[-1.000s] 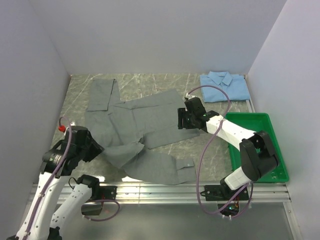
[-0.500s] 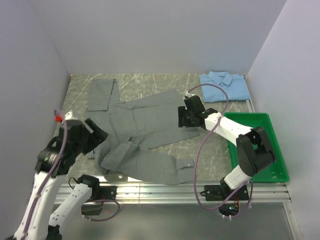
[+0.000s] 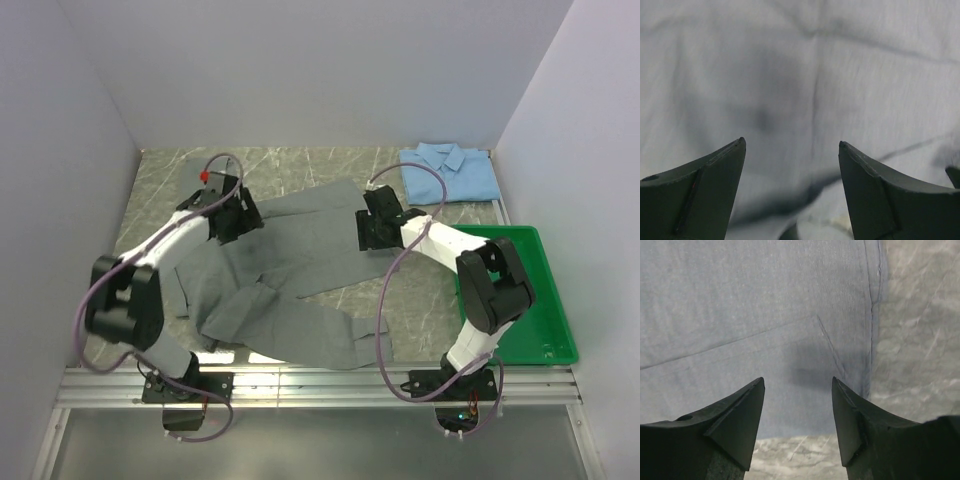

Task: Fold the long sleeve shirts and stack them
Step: Flatten the shirt out

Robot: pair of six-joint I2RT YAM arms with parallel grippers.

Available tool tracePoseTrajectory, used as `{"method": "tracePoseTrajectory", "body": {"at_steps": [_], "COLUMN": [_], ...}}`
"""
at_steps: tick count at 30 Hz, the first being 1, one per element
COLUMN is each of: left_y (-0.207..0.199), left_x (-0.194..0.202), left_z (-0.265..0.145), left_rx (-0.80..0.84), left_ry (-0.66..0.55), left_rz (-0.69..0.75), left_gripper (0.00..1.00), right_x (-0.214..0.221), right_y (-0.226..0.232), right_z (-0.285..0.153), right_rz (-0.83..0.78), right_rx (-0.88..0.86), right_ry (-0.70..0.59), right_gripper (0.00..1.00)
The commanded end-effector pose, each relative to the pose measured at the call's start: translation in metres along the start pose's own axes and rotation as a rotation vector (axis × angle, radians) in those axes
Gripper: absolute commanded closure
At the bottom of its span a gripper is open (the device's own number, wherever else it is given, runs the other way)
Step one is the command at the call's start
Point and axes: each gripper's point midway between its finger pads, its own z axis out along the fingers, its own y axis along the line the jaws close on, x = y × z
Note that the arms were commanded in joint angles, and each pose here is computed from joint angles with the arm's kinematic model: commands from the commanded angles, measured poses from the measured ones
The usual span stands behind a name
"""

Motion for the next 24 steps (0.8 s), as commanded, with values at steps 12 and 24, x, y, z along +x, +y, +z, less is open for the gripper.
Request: {"method": "tracePoseTrajectory", "body": {"at_steps": [12, 24], "left_y": [-0.037, -0.018], "left_x": [-0.033, -0.018], "left_z": [0.107, 0.151], "left_rx": [0.03, -0.039], "left_ry": [0.024, 0.093], "left_rz": [0.112, 0.1], "left_gripper": [0.19, 0.19], "right_x": [-0.022, 0.0], "right_y": [0.002, 0.012], "right_z": [0.035, 0.041], "right_rz": [-0.155, -0.183], "right_rx": [-0.062, -0.13], "right_ry": [0.047, 0.177], "right_gripper": [0.42, 0.48]}}
